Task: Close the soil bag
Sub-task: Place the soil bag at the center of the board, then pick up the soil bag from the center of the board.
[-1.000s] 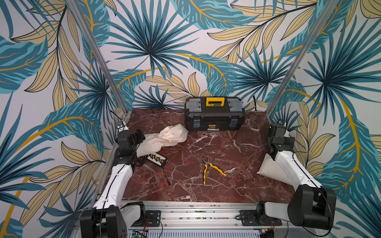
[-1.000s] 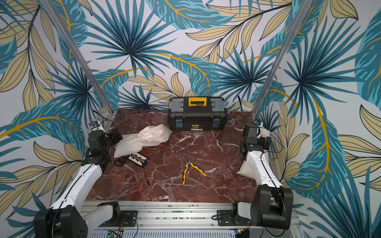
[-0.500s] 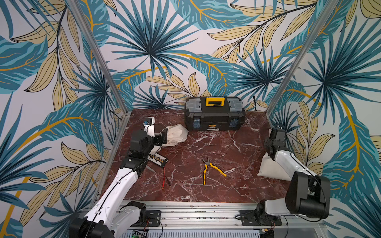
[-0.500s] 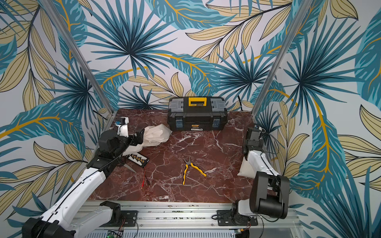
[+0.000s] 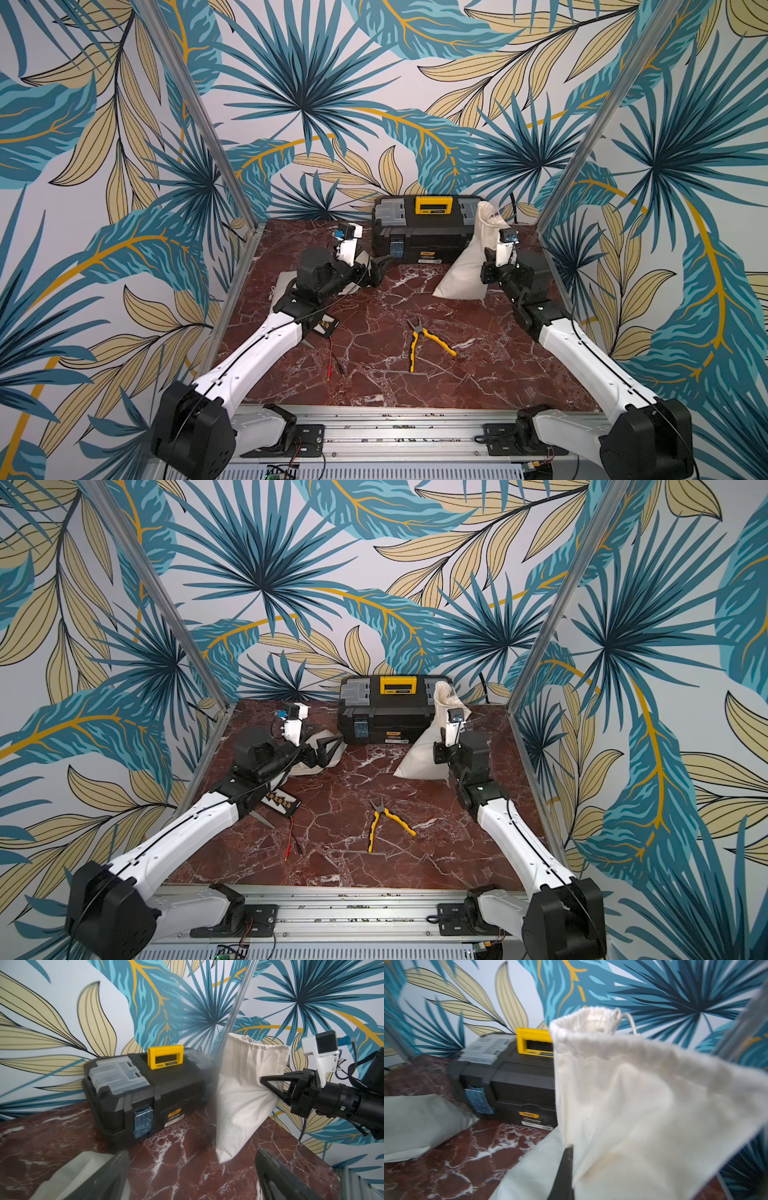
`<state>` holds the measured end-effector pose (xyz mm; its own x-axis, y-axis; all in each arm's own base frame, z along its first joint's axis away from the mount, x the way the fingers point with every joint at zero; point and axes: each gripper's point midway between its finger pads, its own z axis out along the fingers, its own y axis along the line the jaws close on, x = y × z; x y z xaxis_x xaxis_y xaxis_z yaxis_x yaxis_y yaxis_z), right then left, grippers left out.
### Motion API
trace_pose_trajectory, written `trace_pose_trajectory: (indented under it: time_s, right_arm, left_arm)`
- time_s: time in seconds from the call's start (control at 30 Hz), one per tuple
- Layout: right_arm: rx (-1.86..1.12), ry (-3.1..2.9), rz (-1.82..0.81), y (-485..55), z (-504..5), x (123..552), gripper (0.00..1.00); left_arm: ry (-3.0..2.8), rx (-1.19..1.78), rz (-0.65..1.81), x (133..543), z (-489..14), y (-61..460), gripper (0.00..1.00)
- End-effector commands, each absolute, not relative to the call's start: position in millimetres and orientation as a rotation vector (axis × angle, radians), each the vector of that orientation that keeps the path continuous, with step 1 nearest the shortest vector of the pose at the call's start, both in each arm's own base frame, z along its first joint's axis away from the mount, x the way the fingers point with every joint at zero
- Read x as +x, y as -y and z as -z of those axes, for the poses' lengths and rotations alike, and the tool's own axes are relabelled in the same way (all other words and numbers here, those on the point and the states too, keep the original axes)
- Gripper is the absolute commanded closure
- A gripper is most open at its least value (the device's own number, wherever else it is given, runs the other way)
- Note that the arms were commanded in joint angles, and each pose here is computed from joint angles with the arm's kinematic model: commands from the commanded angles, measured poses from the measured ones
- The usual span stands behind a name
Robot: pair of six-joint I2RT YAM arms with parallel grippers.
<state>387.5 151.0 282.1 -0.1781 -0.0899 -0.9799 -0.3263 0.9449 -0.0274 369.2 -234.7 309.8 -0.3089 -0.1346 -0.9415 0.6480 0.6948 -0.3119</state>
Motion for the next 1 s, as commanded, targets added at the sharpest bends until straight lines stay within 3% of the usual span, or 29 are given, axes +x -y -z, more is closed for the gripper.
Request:
trace_pose_trajectory:
  time_s: [0.0, 0.23, 0.6, 0.97]
  right_arm:
    - [-0.358, -1.586, -0.381, -199, -295, 382, 1.0]
    - [-0.496, -1.579, -0.468, -271, -246, 357, 1.0]
    - [-0.587, -1.569, -0.482, -288, -223, 326, 1.0]
    - [-0.605, -1.557, -0.49, -291, -217, 320, 1.0]
  left_arm:
    - [-1.692, 0.417, 0.964, 376, -311, 261, 0.0]
    - [-1.785, 0.324, 1.086, 390, -266, 279, 0.0]
    - [-1.967, -0.062, 1.019, 407, -215, 250, 0.01]
    - [-2.054, -0.154, 1.102, 398, -184, 266, 0.2]
